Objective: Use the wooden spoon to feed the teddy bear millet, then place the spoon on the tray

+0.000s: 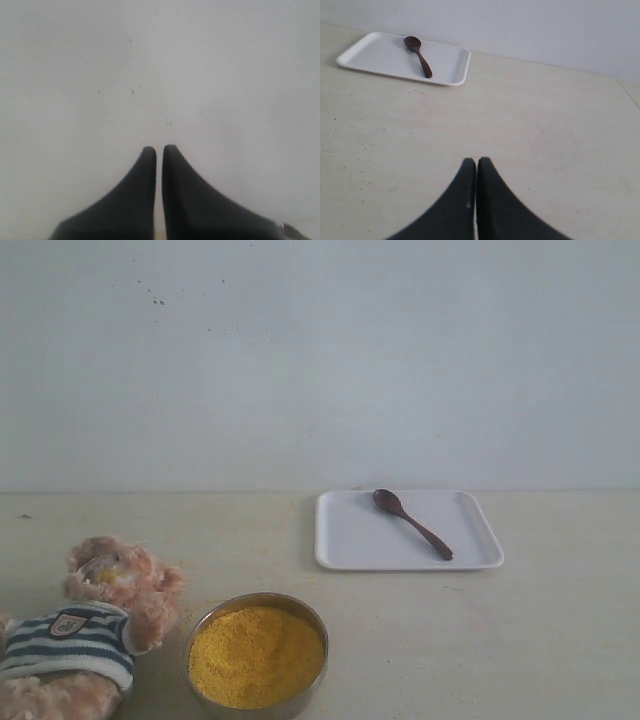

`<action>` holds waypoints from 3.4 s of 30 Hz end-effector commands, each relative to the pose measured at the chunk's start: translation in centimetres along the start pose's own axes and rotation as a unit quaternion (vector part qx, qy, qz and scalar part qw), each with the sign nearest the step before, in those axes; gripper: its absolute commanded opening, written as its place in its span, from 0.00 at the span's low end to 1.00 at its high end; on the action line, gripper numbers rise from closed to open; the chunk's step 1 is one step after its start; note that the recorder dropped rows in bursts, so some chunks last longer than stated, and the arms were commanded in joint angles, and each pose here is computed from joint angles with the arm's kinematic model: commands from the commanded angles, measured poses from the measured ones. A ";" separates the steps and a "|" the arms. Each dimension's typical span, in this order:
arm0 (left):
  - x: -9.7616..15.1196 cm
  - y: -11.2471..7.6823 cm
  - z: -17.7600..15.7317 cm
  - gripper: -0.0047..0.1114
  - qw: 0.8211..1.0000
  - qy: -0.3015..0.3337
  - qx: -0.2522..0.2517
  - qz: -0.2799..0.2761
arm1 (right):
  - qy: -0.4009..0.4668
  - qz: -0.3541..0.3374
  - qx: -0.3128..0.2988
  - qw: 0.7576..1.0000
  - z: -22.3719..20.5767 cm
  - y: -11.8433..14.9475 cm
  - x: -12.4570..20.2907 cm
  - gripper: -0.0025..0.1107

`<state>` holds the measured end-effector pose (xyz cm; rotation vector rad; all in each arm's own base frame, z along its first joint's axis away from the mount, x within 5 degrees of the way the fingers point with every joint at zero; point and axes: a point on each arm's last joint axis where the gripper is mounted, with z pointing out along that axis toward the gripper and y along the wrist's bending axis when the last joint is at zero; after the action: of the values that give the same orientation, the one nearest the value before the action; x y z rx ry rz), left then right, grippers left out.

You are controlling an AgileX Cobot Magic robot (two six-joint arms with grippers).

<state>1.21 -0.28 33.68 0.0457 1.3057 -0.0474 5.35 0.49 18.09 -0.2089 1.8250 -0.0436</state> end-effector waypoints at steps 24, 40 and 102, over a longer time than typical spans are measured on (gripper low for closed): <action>2.3 0.4 -0.7 0.07 0.991 0.121 -0.012 0.045 | -0.010 0.000 0.002 1.000 -0.1 0.0 -0.2 0.02; 12.8 0.3 1.0 0.07 0.991 0.131 -0.013 0.001 | -0.010 0.000 0.002 1.000 -0.1 0.0 -0.2 0.02; 15.9 0.3 0.1 0.07 0.967 0.252 -0.018 -0.008 | -0.002 0.026 0.000 1.000 -0.1 0.0 -0.1 0.02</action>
<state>5.41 -0.10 18.39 0.0203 1.8201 -0.0210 5.34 0.49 18.03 -0.1615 1.8364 -0.0064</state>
